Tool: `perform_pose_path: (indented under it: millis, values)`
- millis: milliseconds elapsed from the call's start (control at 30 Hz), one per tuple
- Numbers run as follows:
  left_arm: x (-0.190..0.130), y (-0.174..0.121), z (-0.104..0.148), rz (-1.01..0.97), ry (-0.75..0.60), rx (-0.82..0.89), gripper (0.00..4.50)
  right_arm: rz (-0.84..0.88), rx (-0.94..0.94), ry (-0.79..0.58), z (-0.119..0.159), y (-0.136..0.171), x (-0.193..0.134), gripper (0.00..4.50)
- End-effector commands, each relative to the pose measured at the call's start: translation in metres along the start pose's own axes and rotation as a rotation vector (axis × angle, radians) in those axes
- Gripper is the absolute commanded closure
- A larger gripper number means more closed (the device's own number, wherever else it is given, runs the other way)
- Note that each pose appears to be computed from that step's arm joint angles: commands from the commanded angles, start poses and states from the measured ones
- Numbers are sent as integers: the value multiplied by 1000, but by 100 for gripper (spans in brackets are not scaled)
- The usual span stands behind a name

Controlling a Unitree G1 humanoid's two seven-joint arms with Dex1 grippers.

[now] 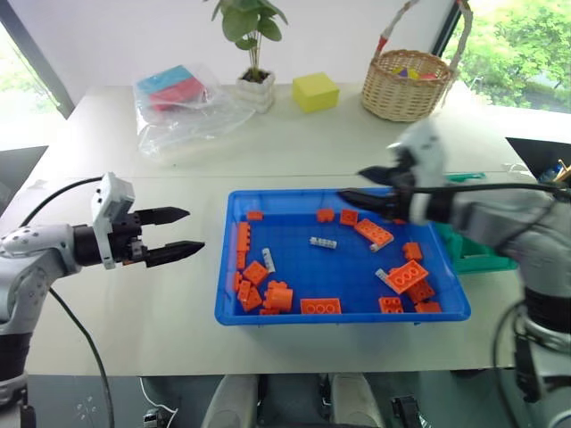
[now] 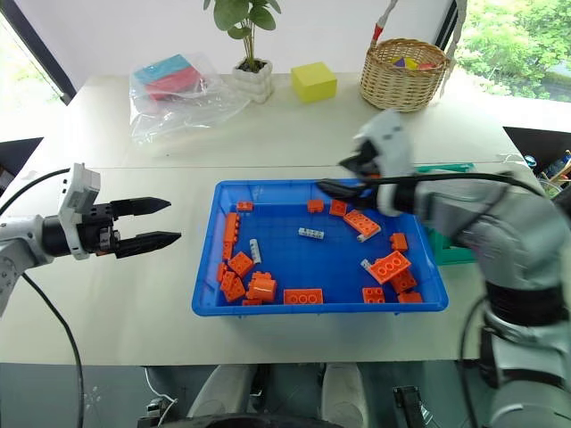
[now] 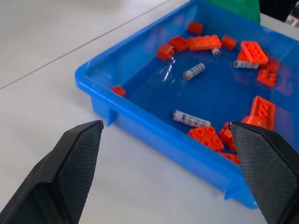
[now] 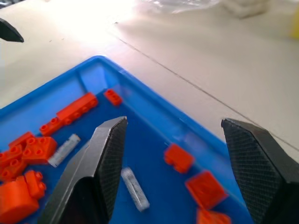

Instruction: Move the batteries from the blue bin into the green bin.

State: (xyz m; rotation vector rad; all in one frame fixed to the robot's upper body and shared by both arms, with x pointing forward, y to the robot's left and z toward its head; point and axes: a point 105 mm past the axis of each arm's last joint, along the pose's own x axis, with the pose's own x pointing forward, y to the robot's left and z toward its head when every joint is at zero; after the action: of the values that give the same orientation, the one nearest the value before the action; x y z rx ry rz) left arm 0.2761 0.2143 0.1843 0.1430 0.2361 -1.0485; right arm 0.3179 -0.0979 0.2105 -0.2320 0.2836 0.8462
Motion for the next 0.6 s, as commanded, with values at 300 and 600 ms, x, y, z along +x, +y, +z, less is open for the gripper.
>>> perform_pose_path:
  millis: [300,600]
  values:
    - [-17,0,16,19,20,77,0,185,16,178,-34,54,78,120]
    - [-16,0,20,22,-8,56,0,199,-27,199,-38,62,104,120]
